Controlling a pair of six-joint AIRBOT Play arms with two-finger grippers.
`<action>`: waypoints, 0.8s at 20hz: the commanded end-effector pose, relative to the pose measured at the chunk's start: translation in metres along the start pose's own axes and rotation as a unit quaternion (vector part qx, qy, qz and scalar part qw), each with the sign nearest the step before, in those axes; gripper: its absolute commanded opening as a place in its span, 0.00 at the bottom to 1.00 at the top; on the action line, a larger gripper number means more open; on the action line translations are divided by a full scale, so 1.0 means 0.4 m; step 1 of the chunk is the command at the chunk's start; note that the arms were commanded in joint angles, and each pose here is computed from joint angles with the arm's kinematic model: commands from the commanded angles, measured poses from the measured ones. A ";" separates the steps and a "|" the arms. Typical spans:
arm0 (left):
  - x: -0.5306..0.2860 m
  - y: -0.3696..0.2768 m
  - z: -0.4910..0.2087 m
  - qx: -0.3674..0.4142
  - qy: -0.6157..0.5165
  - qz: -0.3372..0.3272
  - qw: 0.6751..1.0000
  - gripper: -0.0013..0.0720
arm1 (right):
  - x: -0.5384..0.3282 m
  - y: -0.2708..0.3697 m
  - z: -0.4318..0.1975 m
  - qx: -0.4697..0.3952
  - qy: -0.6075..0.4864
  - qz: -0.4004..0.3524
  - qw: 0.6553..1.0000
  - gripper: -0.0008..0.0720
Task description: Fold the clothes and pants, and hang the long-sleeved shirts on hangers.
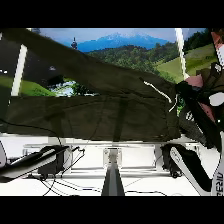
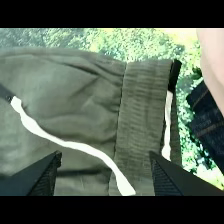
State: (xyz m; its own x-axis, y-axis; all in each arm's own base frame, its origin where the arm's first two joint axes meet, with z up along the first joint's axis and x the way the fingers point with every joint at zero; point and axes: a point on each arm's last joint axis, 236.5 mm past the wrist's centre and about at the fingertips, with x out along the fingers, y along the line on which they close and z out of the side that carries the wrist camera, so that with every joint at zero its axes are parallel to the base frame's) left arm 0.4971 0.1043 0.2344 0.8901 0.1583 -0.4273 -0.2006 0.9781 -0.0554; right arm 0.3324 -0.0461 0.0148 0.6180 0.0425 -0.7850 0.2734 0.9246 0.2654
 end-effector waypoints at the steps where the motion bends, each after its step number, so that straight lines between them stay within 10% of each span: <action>1: -0.027 0.143 -0.177 0.024 0.138 0.048 0.989 0.05 | 0.041 -0.004 0.026 0.013 0.023 -0.002 1.000 0.84; 16: -0.002 0.451 -0.448 -0.002 0.262 0.136 0.955 0.05 | 0.134 -0.019 -0.052 0.127 0.244 0.109 0.955 0.84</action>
State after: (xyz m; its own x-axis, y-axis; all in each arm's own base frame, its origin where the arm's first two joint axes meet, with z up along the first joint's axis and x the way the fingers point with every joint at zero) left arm 0.3949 0.2493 0.0768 0.5166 0.3217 -0.7935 -0.3930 0.9124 0.1141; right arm 0.3450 -0.0563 -0.0288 0.3110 0.3647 -0.8777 0.3878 0.7944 0.4675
